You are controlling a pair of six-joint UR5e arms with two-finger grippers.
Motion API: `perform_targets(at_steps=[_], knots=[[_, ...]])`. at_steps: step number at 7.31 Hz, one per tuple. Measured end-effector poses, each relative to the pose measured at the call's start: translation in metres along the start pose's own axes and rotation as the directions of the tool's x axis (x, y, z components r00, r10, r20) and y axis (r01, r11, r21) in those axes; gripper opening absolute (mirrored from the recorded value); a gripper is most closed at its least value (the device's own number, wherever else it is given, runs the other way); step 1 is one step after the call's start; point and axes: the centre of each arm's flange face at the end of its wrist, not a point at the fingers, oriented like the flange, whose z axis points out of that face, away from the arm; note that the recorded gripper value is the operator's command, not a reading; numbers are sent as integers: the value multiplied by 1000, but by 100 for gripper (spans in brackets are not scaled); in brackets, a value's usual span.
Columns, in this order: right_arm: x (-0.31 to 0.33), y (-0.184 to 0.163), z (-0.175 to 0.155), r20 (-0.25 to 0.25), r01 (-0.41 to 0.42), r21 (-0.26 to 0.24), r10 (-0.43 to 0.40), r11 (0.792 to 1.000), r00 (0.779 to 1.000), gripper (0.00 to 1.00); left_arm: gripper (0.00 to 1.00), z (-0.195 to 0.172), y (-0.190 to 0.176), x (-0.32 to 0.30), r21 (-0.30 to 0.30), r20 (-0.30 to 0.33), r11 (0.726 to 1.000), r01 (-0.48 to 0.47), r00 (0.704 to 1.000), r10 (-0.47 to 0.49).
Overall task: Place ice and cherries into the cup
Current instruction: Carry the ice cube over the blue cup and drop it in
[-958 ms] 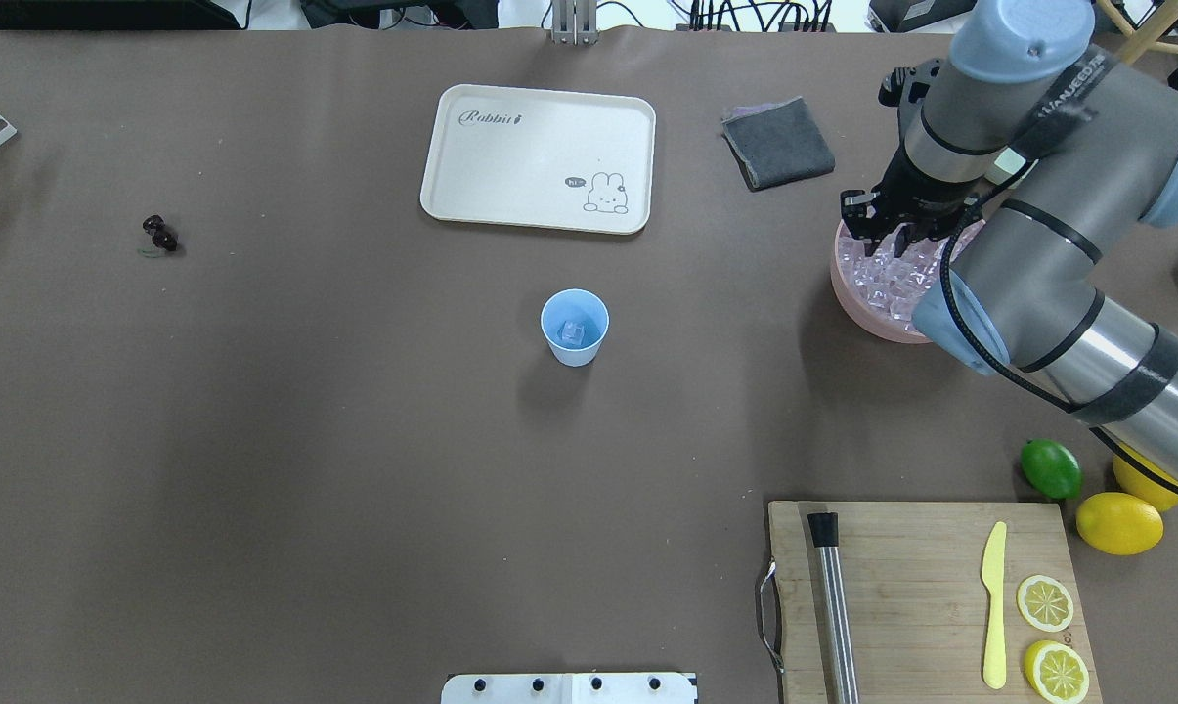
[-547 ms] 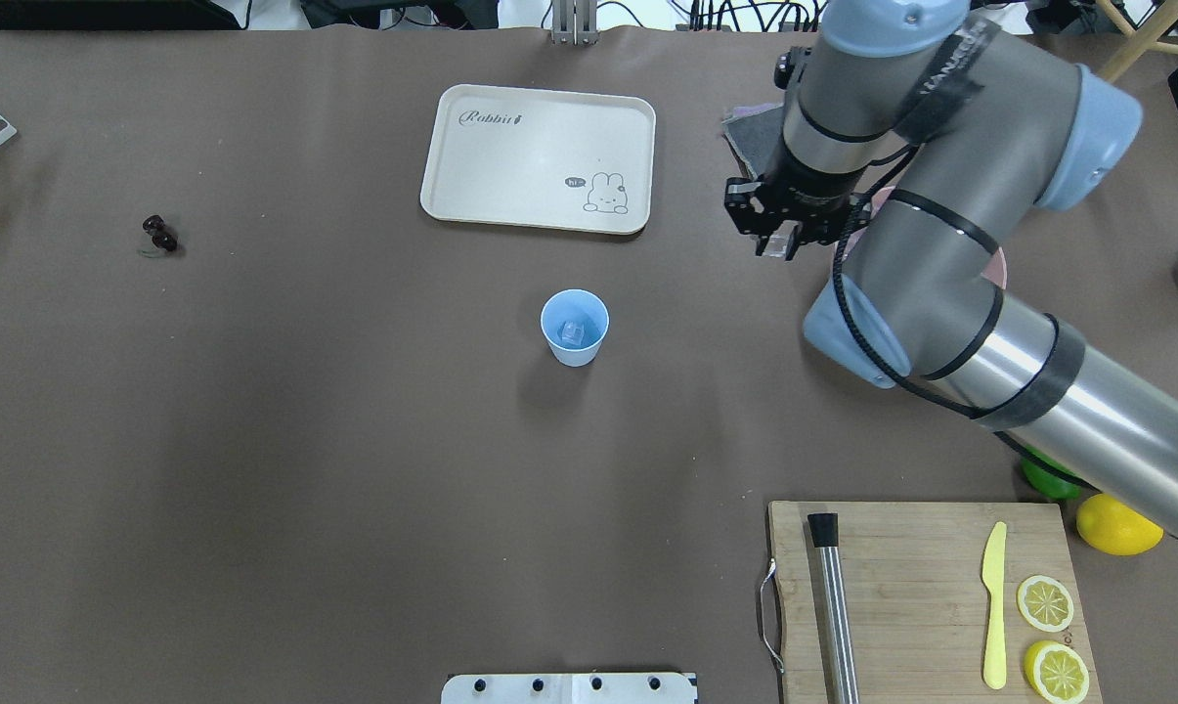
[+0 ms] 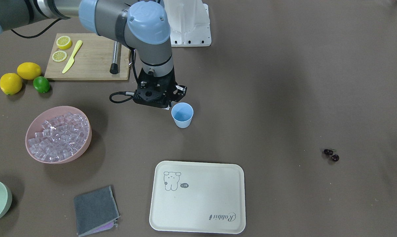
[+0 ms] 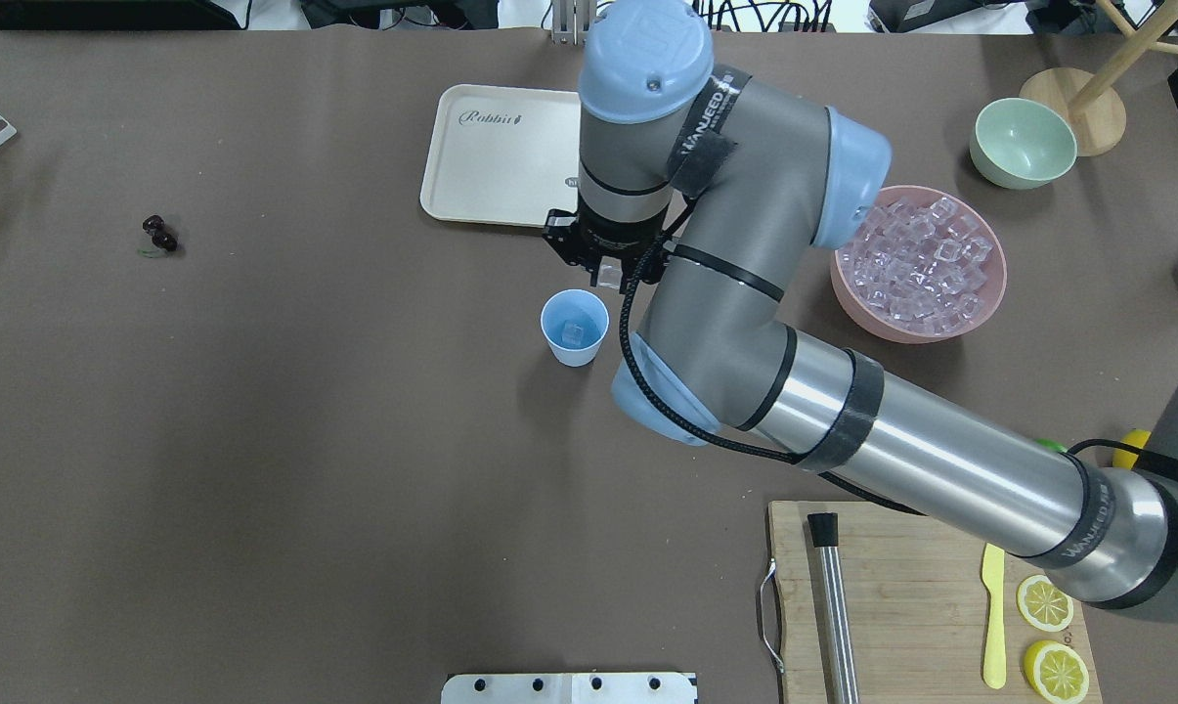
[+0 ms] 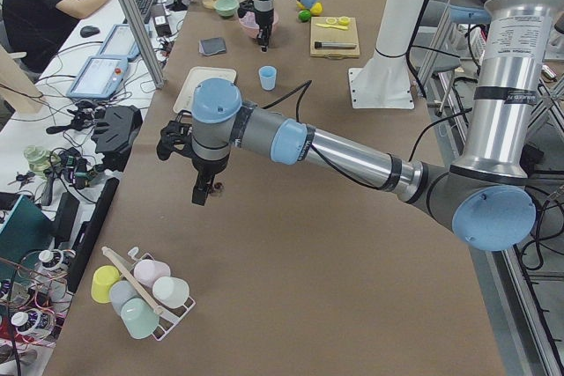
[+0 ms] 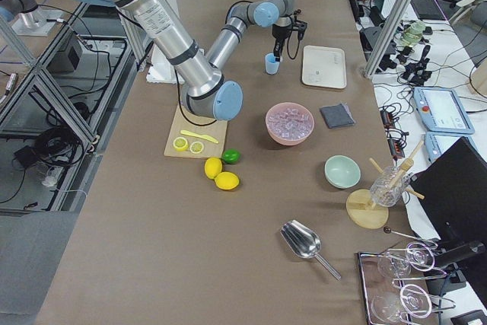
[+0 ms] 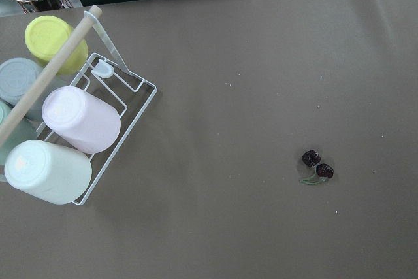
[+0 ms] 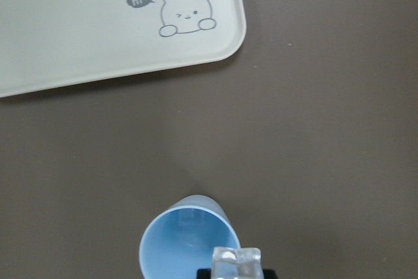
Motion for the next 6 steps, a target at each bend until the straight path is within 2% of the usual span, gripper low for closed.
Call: perform_targets(at_steps=[1,2,4,6], knots=[[-13,3,7,21,1,6,-1,1000,1000,45,98,2,0,-1,-3,0,1000,3,1000,-3],[-18,6,11,29,-2,7,2,1000,1000,99,98,3,-1,-2,-4,1,1000,5,1000,-5],[-12,7,18,22,-16,12,16,1000,1000,100,98,3,-7,-2,-2,1,1000,3,1000,-3],[22,7,11,4,-15,17,15,1000,1000,100,98,0,-12,1,3,0,1000,-4,1000,4]])
